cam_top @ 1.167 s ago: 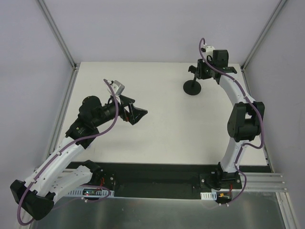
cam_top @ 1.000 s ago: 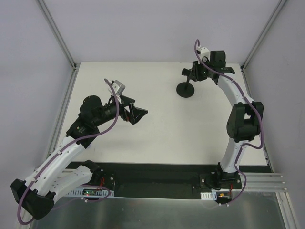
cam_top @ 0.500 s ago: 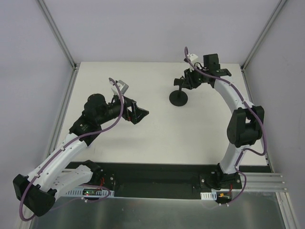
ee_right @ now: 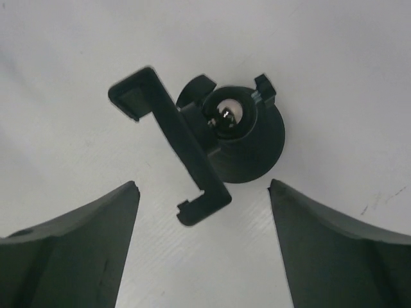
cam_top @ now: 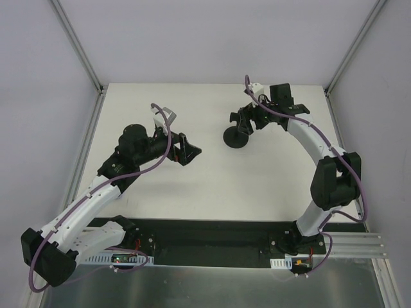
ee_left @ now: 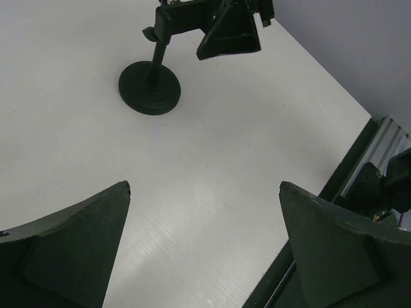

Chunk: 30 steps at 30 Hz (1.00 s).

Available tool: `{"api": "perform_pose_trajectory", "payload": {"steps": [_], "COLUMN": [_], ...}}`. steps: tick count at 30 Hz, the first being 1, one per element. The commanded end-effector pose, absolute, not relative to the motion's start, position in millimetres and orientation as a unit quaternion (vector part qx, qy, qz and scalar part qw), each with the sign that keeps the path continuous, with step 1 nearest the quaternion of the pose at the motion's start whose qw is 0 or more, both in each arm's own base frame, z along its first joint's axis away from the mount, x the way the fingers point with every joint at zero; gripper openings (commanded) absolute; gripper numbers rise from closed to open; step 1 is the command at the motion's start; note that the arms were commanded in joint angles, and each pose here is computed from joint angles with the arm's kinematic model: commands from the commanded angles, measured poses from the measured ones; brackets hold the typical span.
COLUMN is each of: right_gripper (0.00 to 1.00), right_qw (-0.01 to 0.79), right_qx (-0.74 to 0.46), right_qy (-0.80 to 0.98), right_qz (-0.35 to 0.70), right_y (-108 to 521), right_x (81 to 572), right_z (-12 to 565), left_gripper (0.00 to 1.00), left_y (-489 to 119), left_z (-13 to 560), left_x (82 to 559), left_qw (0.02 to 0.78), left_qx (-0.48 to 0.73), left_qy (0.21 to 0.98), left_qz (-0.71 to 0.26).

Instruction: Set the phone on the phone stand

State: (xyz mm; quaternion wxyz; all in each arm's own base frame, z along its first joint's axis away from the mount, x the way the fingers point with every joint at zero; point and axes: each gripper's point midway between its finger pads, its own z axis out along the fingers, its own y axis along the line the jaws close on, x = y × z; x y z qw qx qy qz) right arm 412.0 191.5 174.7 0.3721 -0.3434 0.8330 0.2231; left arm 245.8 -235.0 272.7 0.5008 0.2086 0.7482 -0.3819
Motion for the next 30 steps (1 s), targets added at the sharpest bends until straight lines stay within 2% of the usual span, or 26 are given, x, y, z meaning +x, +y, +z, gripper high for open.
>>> {"api": "perform_pose_trajectory", "payload": {"steps": [1, 4, 7, 9, 11, 15, 16, 17, 19, 24, 30], "right_gripper": [0.99, 0.96, 0.96, 0.96, 0.96, 0.96, 0.96, 0.96, 0.96, 0.96, 0.96], "right_qw": [0.427, 0.459, 0.466, 0.458, 0.467, 0.445, 0.470, 0.468, 0.470, 0.480, 0.496], "right_qx": [-0.288, -0.236, -0.165, -0.137, -0.114, -0.122, -0.131, -0.136, -0.149, -0.171, -0.174], "right_qy": [0.830, 0.827, 0.840, 0.851, 0.846, 0.847, 0.828, 0.826, 0.817, 0.797, 0.795], "right_qz": [0.215, 0.221, 0.223, 0.217, 0.230, 0.265, 0.276, 0.282, 0.298, 0.325, 0.304], "right_y": [185, 181, 171, 165, 164, 178, 184, 188, 199, 212, 203], "right_x": [410, 400, 388, 377, 363, 322, 323, 318, 309, 298, 298], "right_z": [210, 236, 238, 217, 215, 172, 183, 180, 180, 184, 181], "left_gripper": [0.99, 0.99, 0.99, 0.99, 0.99, 0.99, 0.99, 0.99, 0.99, 0.99, 0.99], "left_y": [-230, -224, -210, -201, -181, -127, -110, -81, -50, 38, 95], "left_z": [287, 279, 264, 253, 242, 207, 193, 185, 168, 155, 136], "left_x": [259, 270, 284, 290, 300, 310, 305, 309, 302, 289, 285], "left_qw": [0.530, 0.534, 0.531, 0.524, 0.524, 0.470, 0.442, 0.427, 0.405, 0.416, 0.371], "left_qx": [0.196, 0.182, 0.151, 0.125, 0.075, -0.060, -0.092, -0.163, -0.220, -0.356, -0.453], "left_qy": [0.744, 0.757, 0.785, 0.802, 0.823, 0.870, 0.883, 0.880, 0.881, 0.837, 0.811], "left_qz": [-0.358, -0.329, -0.281, -0.257, -0.207, -0.140, -0.129, -0.126, -0.104, 0.017, 0.028]}}
